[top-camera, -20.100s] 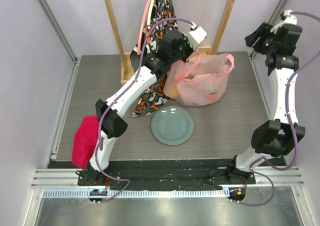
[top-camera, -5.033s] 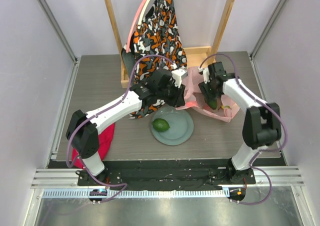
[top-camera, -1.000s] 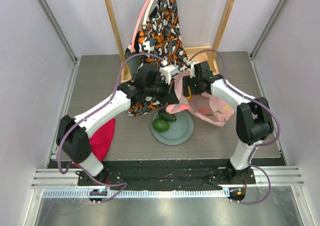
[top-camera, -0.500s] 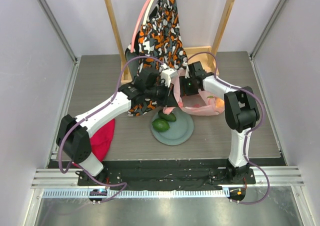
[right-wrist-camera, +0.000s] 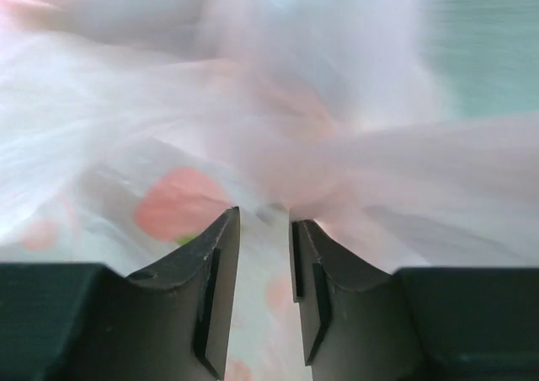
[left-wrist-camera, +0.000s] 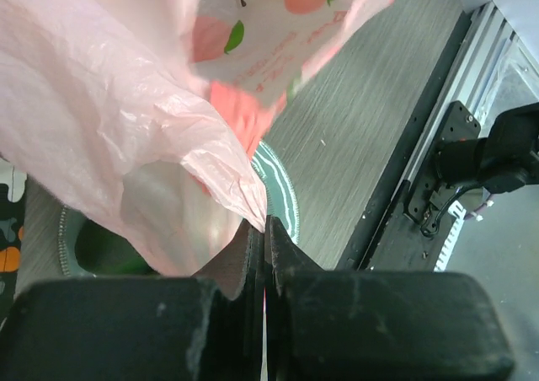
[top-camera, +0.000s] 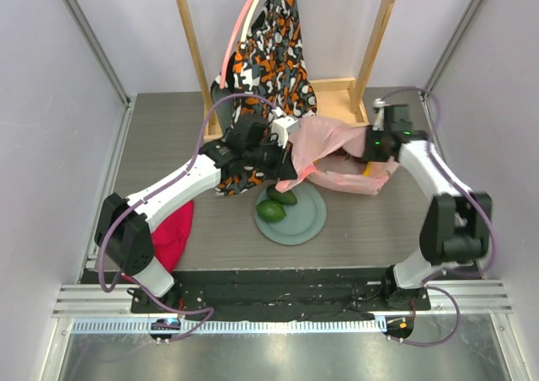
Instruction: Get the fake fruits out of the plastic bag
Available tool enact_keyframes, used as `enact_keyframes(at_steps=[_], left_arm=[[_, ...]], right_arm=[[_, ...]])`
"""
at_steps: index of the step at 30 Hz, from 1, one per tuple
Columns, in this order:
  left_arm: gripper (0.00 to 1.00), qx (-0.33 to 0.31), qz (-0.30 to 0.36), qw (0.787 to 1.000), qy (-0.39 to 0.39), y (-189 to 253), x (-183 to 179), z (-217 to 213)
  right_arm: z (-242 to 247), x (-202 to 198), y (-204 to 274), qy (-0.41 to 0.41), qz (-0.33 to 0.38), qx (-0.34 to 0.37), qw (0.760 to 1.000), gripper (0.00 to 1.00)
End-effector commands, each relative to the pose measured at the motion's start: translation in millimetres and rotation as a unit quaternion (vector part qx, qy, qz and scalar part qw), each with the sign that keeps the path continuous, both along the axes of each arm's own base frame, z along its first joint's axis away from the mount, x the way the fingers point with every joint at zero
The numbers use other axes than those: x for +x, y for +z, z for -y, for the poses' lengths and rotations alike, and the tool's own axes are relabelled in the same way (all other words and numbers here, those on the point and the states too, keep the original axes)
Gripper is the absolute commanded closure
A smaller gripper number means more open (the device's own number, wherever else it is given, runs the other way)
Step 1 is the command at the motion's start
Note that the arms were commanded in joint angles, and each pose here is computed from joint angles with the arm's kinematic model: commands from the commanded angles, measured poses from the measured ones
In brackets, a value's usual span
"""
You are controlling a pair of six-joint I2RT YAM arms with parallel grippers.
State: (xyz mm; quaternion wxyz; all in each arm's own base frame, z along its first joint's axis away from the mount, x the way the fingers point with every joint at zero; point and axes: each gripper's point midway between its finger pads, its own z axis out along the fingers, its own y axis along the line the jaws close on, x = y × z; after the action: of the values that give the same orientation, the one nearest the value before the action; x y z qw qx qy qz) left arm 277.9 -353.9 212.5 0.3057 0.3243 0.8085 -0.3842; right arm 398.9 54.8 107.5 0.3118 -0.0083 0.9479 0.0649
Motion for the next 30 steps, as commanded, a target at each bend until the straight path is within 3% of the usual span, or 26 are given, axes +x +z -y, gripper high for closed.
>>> enact_keyframes(at_steps=[1,6,10,12,16,19,21,26,28,30], left_arm=[[1.0,-0.018,0.027,0.999,-0.037,20,-9,5],[1.0,-0.039,0.013,0.994,-0.104,25,-35,22],[1.0,-0.053,0.053,0.988,-0.134,55,-41,30],[1.0,-0.045,0.069,0.986,-0.142,60,-39,28],[1.0,-0.055,0.061,0.987,-0.138,70,-38,33],[1.0,-0.07,0.062,0.986,-0.14,81,-38,37],[1.0,-0.075,0.07,0.985,-0.141,88,-37,39],[1.0,-0.091,0.079,0.981,-0.153,104,-45,37],[1.0,-0.095,0.078,0.98,-0.155,108,-50,35],[1.0,-0.093,0.076,0.981,-0.15,104,-49,35]], right_arm=[[53,-46,61,-0.08,0.041,-0.05,0.995,0.6],[82,-72,81,-0.132,0.066,-0.051,0.988,0.58],[119,-83,116,-0.183,0.126,-0.096,0.97,0.57],[126,-86,120,-0.171,0.135,-0.107,0.97,0.57],[104,-93,106,-0.102,0.106,-0.077,0.986,0.53],[107,-99,90,-0.109,0.083,-0.085,0.987,0.47],[136,-106,89,-0.163,0.076,-0.126,0.976,0.46],[215,-130,133,-0.269,0.101,-0.176,0.942,0.57],[222,-130,162,-0.259,0.132,-0.194,0.937,0.58],[211,-125,170,-0.217,0.141,-0.182,0.949,0.57]])
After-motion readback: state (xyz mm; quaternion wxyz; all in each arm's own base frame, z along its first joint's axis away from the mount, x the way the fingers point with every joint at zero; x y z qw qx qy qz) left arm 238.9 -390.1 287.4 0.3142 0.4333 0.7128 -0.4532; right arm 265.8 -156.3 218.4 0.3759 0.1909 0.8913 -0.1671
